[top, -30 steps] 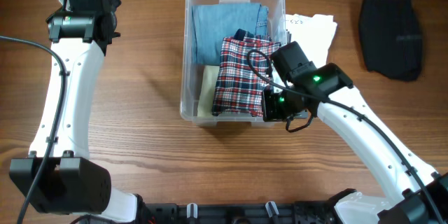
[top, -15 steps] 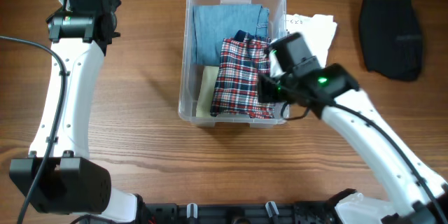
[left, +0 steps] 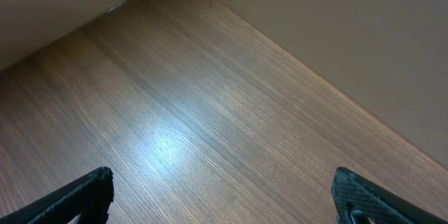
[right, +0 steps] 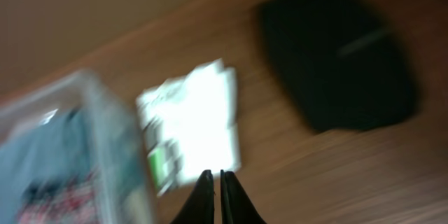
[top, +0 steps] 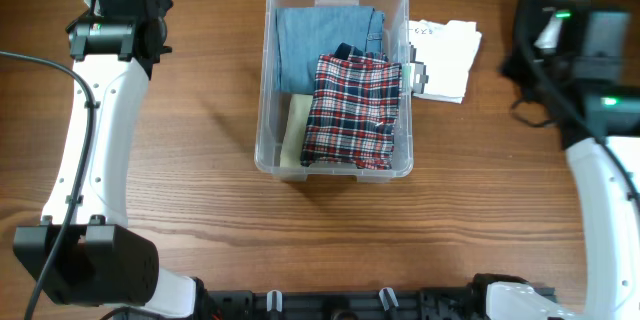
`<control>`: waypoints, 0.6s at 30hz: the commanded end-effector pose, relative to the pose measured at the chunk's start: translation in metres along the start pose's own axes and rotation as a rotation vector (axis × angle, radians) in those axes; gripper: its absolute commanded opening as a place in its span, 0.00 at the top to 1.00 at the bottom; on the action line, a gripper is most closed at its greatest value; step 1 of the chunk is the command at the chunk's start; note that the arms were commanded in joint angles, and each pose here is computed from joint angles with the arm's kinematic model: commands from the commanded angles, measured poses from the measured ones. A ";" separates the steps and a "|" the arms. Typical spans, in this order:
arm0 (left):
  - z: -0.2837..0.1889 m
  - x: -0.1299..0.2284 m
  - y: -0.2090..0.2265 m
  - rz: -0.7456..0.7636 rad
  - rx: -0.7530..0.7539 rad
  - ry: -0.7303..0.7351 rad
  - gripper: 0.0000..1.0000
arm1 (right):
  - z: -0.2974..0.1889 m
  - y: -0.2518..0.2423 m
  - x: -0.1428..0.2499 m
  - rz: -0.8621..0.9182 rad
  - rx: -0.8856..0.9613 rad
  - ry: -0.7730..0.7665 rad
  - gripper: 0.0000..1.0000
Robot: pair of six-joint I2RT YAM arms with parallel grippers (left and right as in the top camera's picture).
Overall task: Pack container
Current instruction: 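Withdraw the right gripper and move it to the black garment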
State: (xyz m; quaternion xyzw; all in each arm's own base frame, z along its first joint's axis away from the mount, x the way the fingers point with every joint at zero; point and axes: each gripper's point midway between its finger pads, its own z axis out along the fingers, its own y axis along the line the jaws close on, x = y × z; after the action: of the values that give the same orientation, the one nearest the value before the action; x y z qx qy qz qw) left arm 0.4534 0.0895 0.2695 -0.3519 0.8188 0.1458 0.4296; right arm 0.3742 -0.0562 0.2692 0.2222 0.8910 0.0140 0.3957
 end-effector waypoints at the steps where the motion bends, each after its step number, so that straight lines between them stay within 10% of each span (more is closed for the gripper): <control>1: 0.003 -0.001 0.003 0.004 -0.019 -0.007 0.00 | 0.008 -0.045 -0.025 0.033 0.095 -0.051 0.89; 10: 0.003 -0.001 0.003 0.004 -0.019 -0.007 0.00 | 0.065 -0.135 -0.042 0.195 0.186 -0.052 0.30; 18: 0.003 -0.001 0.003 0.004 -0.019 -0.007 0.00 | 0.144 -0.182 -0.008 0.204 0.148 0.084 0.01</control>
State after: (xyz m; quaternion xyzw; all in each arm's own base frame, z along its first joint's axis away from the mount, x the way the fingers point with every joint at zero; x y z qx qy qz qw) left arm 0.4534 0.0895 0.2695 -0.3519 0.8188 0.1458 0.4296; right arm 0.4003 -0.2365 0.1679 0.3672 0.8614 -0.0280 0.3499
